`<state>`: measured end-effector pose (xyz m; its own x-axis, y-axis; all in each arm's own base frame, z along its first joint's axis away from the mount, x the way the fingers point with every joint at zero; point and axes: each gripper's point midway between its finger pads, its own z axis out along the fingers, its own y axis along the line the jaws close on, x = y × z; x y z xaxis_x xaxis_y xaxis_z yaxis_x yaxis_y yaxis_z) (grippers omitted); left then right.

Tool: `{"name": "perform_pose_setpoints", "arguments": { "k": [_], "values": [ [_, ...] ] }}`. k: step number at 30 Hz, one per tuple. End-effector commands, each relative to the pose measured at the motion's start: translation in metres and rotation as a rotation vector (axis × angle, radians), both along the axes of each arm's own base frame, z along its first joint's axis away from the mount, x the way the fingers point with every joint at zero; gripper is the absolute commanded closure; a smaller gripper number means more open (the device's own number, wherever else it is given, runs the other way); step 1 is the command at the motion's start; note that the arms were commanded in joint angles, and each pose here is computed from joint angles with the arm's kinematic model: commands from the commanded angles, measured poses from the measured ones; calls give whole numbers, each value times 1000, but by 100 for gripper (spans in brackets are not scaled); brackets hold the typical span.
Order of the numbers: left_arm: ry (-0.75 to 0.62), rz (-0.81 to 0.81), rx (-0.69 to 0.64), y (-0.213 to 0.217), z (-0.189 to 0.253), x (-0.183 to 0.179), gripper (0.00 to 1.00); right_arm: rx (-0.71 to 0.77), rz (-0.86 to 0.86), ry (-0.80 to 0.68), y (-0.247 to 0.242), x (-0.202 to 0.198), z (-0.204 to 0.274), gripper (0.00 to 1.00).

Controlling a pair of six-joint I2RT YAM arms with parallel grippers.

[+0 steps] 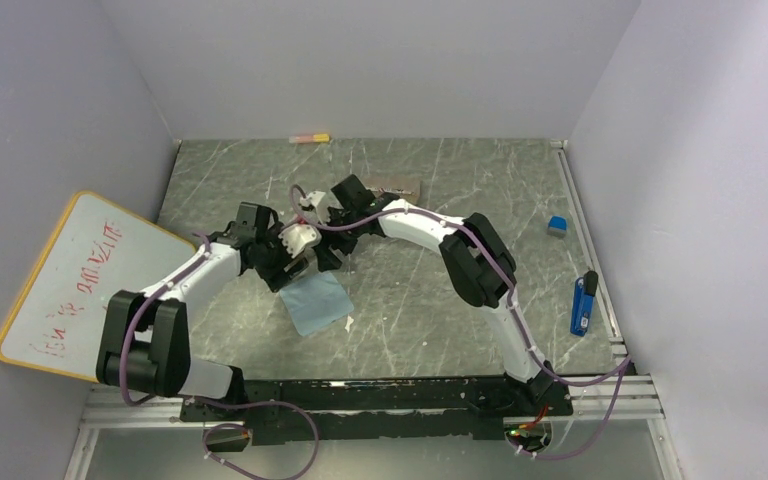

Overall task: Organize the sunglasses
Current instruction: Pick up the glasses cleaning cloth from the center of the board.

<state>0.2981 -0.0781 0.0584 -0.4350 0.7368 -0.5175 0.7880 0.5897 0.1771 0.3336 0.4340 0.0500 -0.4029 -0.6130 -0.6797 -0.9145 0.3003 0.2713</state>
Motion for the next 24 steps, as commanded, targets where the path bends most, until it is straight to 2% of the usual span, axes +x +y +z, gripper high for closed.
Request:
{"name": "perform_pose_setpoints", "arguments": {
  "k": [1,6,10,15,24],
  "values": [
    [59,-51,-7,-2,-12,-10,25,60,-4,-8,4,-1,26,17],
    [86,-93,-63,-5,-4,-19,28,63,-3,-20,-4,-8,25,17],
    [145,-98,-58,0,-11,-21,30,64,2,-10,-6,-10,22,17],
    [259,-125,-130,-4,-24,-27,37,76,1,10,-8,-10,19,21],
    [309,-161,-191,-10,-26,-33,48,116,-21,14,-18,-5,28,22]
  ]
}}
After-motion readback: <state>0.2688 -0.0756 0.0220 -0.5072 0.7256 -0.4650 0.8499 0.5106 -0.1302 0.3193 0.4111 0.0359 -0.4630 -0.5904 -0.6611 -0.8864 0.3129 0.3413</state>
